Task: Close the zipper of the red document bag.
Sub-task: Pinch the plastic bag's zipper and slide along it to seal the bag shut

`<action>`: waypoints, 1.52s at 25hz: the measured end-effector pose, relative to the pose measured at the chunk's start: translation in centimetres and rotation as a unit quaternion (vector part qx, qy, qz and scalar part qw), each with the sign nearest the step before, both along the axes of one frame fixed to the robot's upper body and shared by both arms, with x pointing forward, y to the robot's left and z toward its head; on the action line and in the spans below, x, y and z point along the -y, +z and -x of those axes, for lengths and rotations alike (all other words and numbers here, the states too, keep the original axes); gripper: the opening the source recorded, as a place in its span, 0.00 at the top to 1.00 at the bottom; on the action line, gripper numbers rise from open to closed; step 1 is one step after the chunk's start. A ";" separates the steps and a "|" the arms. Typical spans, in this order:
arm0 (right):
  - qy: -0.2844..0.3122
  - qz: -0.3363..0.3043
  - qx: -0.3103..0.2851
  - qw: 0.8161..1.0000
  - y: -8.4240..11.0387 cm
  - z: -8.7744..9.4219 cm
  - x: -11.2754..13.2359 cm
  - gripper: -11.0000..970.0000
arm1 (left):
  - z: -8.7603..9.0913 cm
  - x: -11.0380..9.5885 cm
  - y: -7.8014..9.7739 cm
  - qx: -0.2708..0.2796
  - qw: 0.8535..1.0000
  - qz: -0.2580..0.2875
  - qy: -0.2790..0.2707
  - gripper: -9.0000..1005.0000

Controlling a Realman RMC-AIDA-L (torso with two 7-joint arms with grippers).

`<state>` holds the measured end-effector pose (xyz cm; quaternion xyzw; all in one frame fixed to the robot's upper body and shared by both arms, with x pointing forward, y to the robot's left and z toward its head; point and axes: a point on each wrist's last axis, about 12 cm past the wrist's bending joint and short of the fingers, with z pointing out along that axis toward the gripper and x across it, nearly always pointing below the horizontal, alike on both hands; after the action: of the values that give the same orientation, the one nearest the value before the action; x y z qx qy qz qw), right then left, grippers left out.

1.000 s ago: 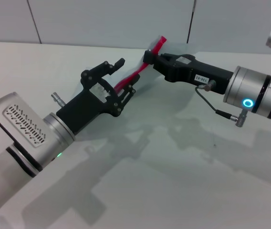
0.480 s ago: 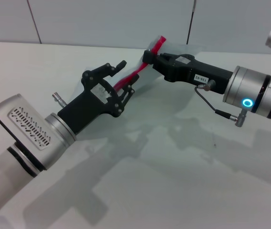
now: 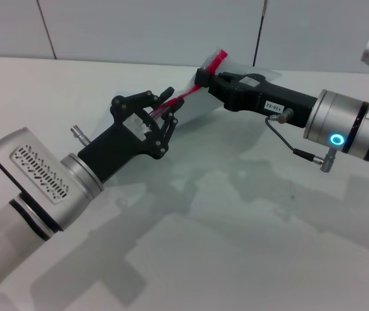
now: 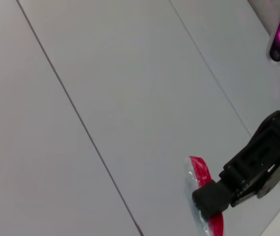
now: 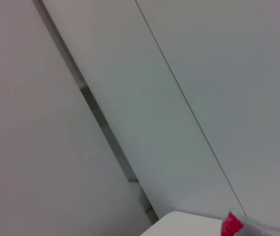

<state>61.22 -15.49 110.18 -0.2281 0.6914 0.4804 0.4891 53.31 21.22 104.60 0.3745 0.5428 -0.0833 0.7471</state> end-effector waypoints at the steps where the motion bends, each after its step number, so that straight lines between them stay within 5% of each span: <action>1: 0.000 0.000 0.000 1.000 0.0 0.0 0.0 0.91 | 0.0 0.0 0.0 0.000 1.000 0.000 0.000 0.80; 30: -0.009 0.007 -0.003 1.000 -0.2 -0.1 0.2 0.89 | -0.2 0.0 -0.2 0.004 1.000 -0.025 0.004 0.91; 38: -0.106 -0.015 -0.001 0.994 -0.6 -0.4 5.7 0.89 | 0.0 -0.1 -0.5 -0.002 1.000 -0.028 0.001 0.91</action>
<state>61.66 -21.23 109.58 -0.1454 0.7048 0.4366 0.5399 53.26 21.35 104.13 0.3949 0.5466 -0.0679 0.7353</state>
